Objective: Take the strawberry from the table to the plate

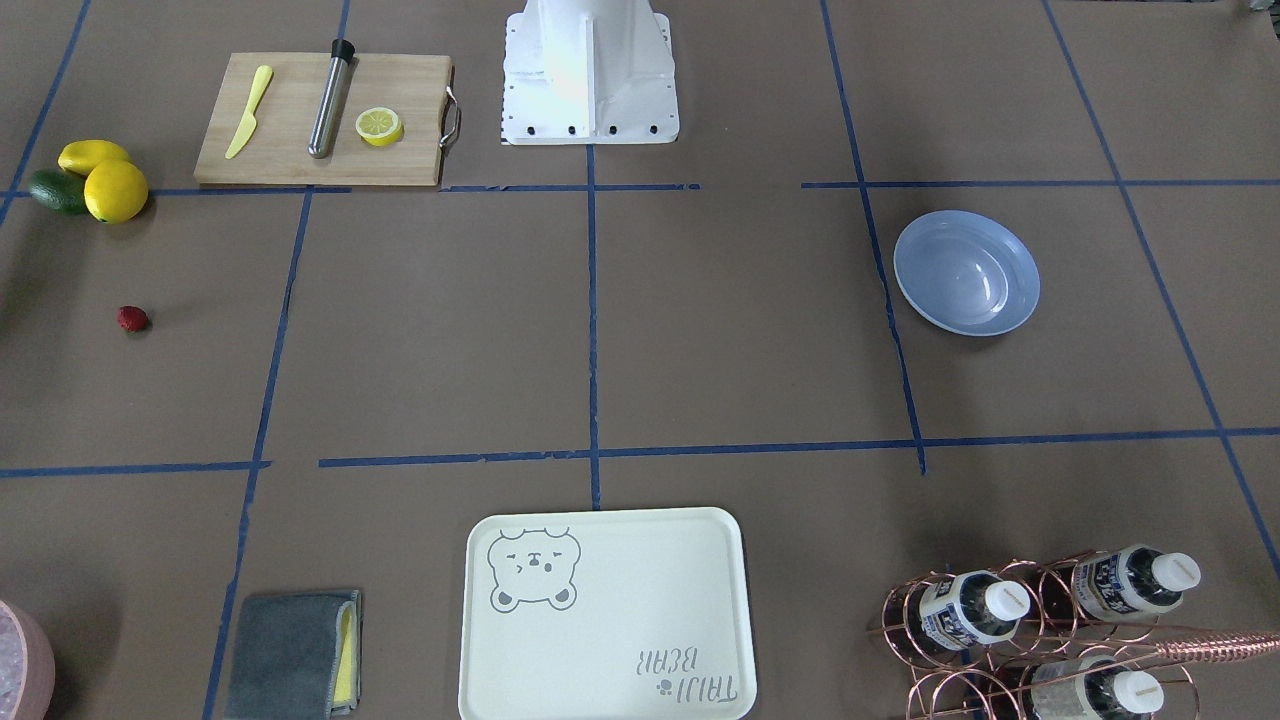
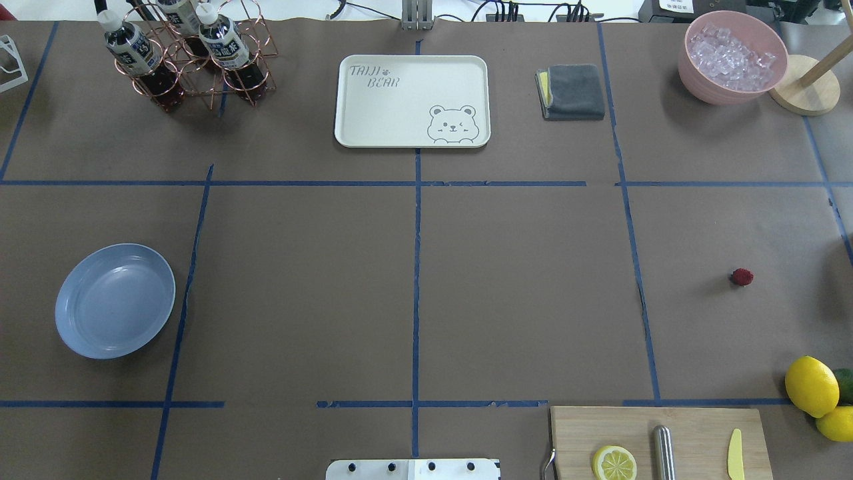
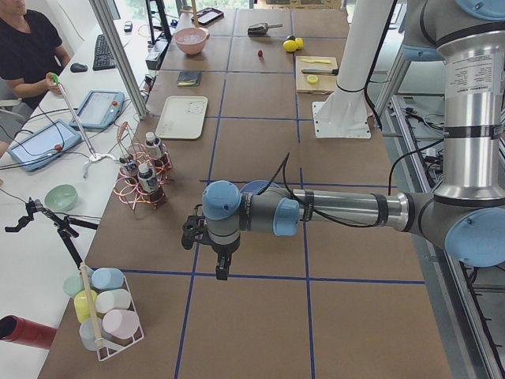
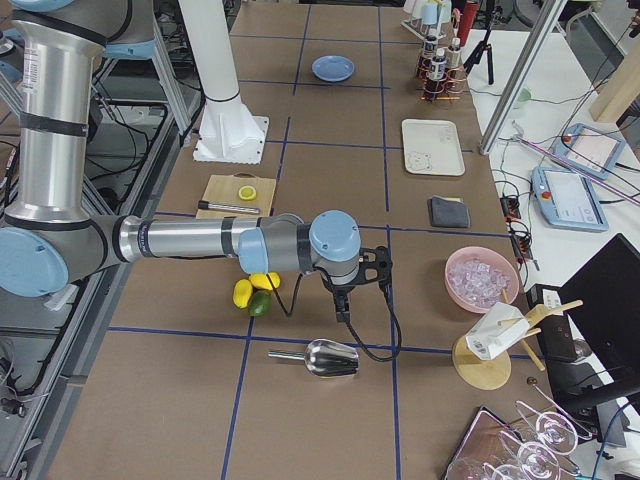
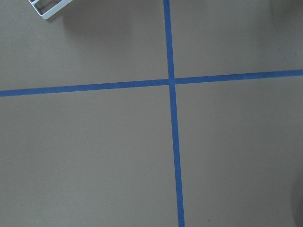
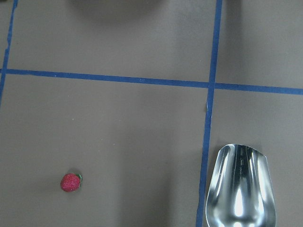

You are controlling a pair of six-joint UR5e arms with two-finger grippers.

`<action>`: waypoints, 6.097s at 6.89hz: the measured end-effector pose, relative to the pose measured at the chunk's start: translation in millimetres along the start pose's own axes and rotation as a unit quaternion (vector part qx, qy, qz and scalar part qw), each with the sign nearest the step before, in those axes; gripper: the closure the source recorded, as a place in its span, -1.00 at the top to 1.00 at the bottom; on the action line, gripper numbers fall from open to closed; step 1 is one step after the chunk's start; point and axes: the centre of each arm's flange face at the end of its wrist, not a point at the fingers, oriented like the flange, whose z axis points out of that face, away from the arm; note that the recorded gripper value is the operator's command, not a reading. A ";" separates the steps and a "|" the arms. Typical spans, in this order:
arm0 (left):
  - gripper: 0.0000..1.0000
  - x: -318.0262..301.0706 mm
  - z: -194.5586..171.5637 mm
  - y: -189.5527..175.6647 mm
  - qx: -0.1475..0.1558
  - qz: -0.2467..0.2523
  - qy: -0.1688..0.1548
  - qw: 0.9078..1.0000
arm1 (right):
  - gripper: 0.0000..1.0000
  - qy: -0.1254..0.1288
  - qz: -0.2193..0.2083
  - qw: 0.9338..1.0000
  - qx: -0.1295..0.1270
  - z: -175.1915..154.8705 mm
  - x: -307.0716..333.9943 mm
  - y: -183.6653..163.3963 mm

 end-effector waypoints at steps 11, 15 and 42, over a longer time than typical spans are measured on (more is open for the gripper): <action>1.00 161.9 48.6 68.3 0.033 -0.088 0.090 0.991 | 1.00 0.001 0.012 1.000 0.021 -14.6 -17.5 -21.7; 0.88 223.4 142.7 118.4 0.010 -0.153 0.107 0.982 | 1.00 0.001 0.020 1.000 0.019 -13.3 -16.1 -20.1; 1.00 708.3 144.8 55.6 -0.020 -0.300 0.118 0.947 | 1.00 0.018 0.057 0.998 -0.002 118.9 -228.3 -49.1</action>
